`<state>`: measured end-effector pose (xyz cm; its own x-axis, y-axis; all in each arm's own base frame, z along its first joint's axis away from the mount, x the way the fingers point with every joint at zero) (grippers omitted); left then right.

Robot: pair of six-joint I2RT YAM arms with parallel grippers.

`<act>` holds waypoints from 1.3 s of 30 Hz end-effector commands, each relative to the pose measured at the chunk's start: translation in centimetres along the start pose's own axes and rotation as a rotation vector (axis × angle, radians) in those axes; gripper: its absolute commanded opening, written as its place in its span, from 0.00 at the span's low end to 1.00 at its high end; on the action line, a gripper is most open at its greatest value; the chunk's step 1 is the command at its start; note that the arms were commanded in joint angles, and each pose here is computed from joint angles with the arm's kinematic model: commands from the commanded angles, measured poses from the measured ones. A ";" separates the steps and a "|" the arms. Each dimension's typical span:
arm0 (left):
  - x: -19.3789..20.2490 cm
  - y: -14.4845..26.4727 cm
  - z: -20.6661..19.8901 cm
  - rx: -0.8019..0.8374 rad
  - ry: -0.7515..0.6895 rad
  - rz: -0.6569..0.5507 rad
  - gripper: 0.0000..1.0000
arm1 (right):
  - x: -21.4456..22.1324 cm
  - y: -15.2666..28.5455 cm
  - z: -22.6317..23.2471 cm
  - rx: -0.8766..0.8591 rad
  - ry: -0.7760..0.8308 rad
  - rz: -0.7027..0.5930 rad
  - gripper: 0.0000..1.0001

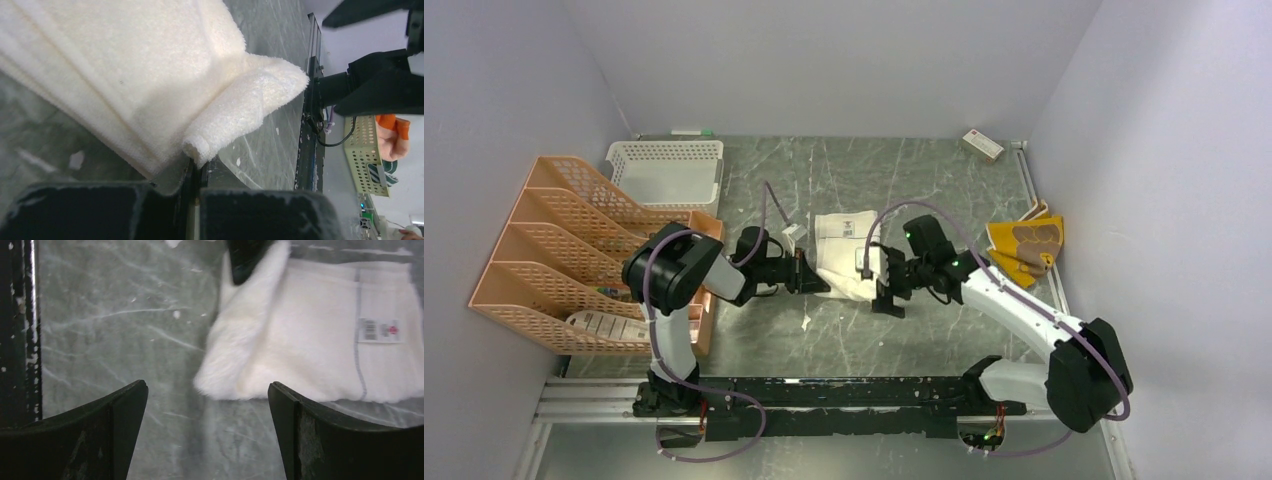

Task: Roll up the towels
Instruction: Roll the towel at the center of the board.

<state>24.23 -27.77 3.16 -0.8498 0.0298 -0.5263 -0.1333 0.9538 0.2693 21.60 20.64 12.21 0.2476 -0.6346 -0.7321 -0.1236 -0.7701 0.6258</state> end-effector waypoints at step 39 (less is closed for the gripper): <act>0.5 2.3 0.3 -0.032 -0.057 0.020 0.07 | 3.0 -5.2 0.9 -0.068 -0.252 -0.032 0.00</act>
<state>24.00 -25.78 3.24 -0.8363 0.0560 -0.5454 -0.1385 0.9409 0.3090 21.72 23.15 5.72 0.0441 -0.6409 -0.7663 -0.0899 -0.7665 0.6359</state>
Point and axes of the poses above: each gripper's point midway between its finger pads, its own y axis back along the fingers, its own z axis along the line the jaws close on, x = y × z, the point moved 2 cm from there along y, back along the fingers, and after that the axes turned 7 degrees about y, right-handed, at the moved point
